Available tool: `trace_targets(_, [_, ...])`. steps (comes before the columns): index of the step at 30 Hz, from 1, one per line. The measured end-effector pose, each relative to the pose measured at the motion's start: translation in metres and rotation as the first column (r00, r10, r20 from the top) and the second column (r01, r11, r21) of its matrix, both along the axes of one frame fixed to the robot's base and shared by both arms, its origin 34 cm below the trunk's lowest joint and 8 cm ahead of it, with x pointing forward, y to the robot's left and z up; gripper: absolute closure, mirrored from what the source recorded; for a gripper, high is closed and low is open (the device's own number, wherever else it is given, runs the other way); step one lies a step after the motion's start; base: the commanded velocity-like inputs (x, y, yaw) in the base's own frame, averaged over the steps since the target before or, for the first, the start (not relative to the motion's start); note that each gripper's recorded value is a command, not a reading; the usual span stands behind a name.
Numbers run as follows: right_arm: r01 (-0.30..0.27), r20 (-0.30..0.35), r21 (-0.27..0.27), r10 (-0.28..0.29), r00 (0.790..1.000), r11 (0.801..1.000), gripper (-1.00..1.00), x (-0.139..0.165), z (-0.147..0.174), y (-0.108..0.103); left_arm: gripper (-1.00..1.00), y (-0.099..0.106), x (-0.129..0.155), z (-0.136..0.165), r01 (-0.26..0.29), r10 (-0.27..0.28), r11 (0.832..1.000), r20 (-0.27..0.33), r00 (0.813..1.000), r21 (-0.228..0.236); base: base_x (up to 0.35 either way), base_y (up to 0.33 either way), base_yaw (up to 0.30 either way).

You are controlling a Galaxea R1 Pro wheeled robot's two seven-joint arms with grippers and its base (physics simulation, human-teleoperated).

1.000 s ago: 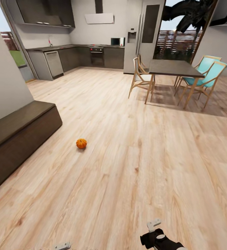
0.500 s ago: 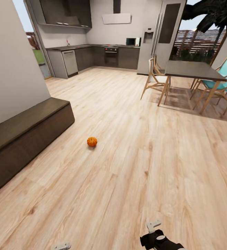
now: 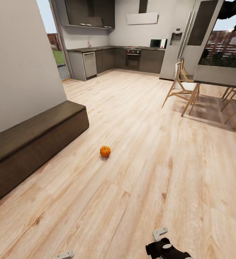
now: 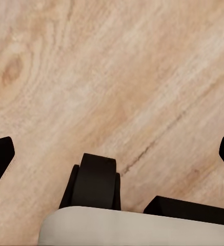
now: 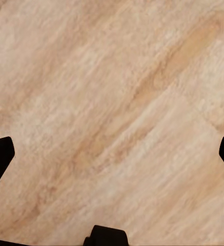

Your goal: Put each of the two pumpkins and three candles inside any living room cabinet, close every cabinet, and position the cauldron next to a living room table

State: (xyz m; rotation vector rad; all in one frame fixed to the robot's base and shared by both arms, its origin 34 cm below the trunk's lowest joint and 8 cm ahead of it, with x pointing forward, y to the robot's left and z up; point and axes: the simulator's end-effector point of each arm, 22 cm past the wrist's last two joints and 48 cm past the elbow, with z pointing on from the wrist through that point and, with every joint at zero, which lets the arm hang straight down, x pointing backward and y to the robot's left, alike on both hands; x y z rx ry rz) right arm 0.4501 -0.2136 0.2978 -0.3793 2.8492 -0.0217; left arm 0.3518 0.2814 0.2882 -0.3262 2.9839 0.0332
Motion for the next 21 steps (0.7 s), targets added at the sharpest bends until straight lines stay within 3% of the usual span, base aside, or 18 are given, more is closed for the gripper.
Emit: trace_targets(21, [0.003,-0.008,-0.002,-0.003,1.0,1.0,-1.0,-0.003,-0.0026,-0.0012,-1.0,0.0,-0.0032,-0.0018,0.0,0.0,1.0,-0.008,1.0,0.0,0.292,0.0,0.288])
